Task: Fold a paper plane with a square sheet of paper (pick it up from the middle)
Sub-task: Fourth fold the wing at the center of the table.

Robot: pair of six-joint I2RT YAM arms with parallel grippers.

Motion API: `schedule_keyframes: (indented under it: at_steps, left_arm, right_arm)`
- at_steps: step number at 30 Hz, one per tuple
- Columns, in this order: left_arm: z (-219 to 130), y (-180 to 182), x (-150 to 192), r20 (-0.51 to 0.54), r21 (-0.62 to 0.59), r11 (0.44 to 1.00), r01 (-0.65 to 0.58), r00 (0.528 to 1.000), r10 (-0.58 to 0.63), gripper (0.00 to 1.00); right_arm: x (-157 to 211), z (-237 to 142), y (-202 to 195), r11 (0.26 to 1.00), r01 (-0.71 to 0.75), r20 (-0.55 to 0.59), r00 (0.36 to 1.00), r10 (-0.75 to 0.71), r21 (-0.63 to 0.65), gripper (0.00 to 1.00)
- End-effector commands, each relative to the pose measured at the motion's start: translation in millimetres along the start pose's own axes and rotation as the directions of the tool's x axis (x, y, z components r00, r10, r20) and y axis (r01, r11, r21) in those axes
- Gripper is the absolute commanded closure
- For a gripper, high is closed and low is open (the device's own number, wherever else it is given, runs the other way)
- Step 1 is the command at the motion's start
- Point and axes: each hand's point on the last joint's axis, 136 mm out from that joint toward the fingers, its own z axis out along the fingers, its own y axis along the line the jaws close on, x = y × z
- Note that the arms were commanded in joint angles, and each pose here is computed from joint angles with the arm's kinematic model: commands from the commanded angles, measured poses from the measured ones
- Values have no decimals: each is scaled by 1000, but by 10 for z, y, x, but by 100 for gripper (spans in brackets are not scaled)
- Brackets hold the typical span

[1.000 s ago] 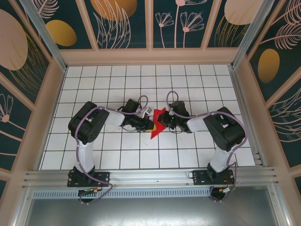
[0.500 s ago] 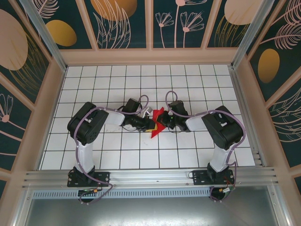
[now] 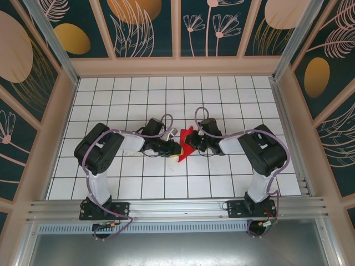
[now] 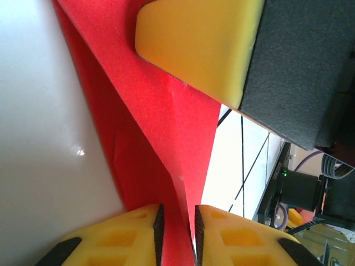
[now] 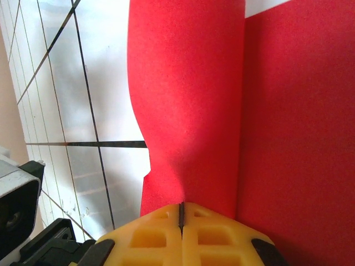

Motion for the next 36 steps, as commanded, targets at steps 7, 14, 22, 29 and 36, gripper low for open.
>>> schedule_keyframes:
  at_steps: [7, 14, 22, 29, 36]
  left_arm:
    - [-41, -62, -1, 23, 20, 1000, 2, 1000, -3, 88]
    - [-7, 27, 101, -16, 13, 1000, 26, 1000, -26, 98]
    - [59, 264, 378, -113, -25, 997, 68, 991, -71, 99]
    - [-9, 180, 383, -108, -25, 999, 36, 993, -39, 88]
    - [6, 174, 435, -134, -31, 999, 30, 990, -33, 86]
  right_arm:
    - [118, 27, -416, 989, -21, -15, 1000, 23, 143, 96]
    - [141, 31, -465, 988, -22, -19, 999, 26, 155, 96]
    - [168, 46, -558, 983, -38, -19, 999, 42, 181, 96]
    - [173, 42, -574, 982, -39, -19, 999, 43, 187, 96]
    - [176, 44, -585, 981, -41, -19, 999, 45, 191, 96]
